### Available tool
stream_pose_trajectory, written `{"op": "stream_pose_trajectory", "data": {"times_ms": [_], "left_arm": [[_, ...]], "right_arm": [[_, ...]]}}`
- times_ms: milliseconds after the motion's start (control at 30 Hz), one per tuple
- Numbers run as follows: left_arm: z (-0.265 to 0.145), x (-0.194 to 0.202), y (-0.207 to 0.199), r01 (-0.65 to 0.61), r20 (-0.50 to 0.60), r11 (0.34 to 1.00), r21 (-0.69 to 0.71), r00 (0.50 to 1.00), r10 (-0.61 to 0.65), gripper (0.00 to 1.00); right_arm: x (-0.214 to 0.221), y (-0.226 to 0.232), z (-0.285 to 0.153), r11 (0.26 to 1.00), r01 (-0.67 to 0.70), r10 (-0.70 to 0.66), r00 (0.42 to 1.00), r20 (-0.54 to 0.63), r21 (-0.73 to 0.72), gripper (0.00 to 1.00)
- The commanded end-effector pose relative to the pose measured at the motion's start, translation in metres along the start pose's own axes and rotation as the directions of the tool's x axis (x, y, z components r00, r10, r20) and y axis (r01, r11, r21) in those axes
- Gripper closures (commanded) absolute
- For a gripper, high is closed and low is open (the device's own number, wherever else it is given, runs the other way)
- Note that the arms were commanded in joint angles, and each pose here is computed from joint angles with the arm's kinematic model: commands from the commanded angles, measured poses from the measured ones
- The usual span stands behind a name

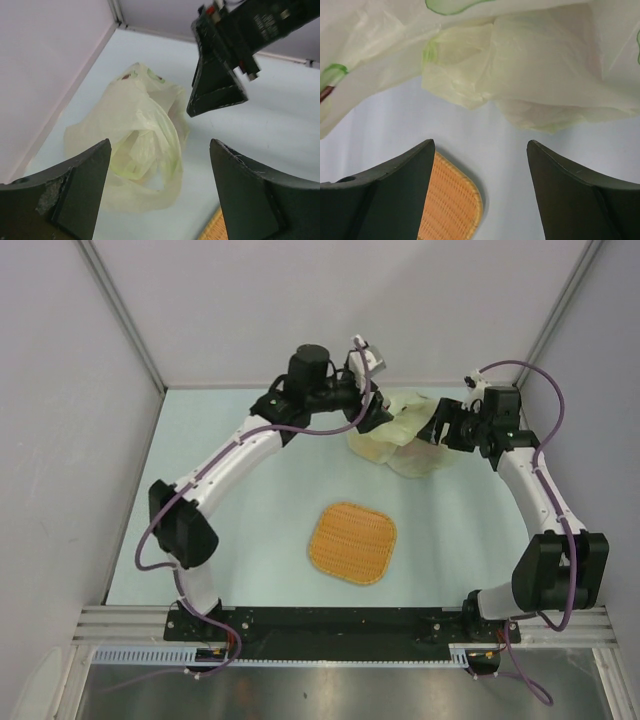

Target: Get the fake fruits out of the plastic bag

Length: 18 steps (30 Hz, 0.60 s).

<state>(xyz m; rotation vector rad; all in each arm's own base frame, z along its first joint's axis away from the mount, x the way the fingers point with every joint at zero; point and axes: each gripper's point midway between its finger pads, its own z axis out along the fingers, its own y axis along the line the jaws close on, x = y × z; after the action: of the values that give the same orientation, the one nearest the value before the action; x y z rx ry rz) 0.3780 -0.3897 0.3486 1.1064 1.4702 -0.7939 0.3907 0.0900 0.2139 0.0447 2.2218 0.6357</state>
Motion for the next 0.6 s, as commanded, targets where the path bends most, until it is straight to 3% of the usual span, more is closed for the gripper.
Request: {"op": "stream_pose_trajectory", "data": {"times_ms": [0,133,233,267,367,400,500,567], "left_arm": [[0.022,0.001,0.015,-0.073,-0.045,0.991,-0.108,0.997,0.069,0.15],[0.043,0.018,0.031,-0.107,-0.098,0.973,-0.206,0.991,0.088,0.20],[0.040,0.014,0.049,-0.116,-0.101,0.945,-0.307,0.991,0.089,0.45],[0.036,0.010,0.053,-0.115,-0.098,0.937,-0.331,0.991,0.087,0.65],[0.019,0.007,0.069,-0.054,-0.081,0.919,-0.390,0.996,0.024,1.00],[0.015,0.007,0.071,-0.016,-0.069,0.923,-0.385,0.998,-0.011,1.00],[-0.009,0.004,0.072,0.143,-0.010,0.931,-0.337,0.988,-0.155,1.00],[-0.020,0.012,0.069,0.201,-0.005,0.927,-0.316,0.977,-0.213,1.00]], "right_arm": [[-0.042,0.020,-0.006,0.998,0.011,-0.004,0.993,0.121,-0.058,0.21],[-0.043,0.025,-0.005,0.996,0.030,-0.020,0.992,0.125,-0.079,0.21],[-0.042,0.033,-0.005,0.990,0.119,-0.108,0.985,0.137,-0.071,0.20],[-0.041,0.033,-0.004,0.981,0.186,-0.177,0.974,0.140,-0.060,0.20],[-0.035,0.051,0.003,0.935,0.347,-0.333,0.932,0.145,-0.079,0.20],[-0.034,0.056,0.006,0.886,0.457,-0.441,0.884,0.156,-0.082,0.20],[-0.032,0.073,0.019,0.787,0.614,-0.596,0.782,0.181,-0.059,0.19],[-0.037,0.077,0.027,0.780,0.626,-0.609,0.767,0.199,-0.025,0.17]]}}
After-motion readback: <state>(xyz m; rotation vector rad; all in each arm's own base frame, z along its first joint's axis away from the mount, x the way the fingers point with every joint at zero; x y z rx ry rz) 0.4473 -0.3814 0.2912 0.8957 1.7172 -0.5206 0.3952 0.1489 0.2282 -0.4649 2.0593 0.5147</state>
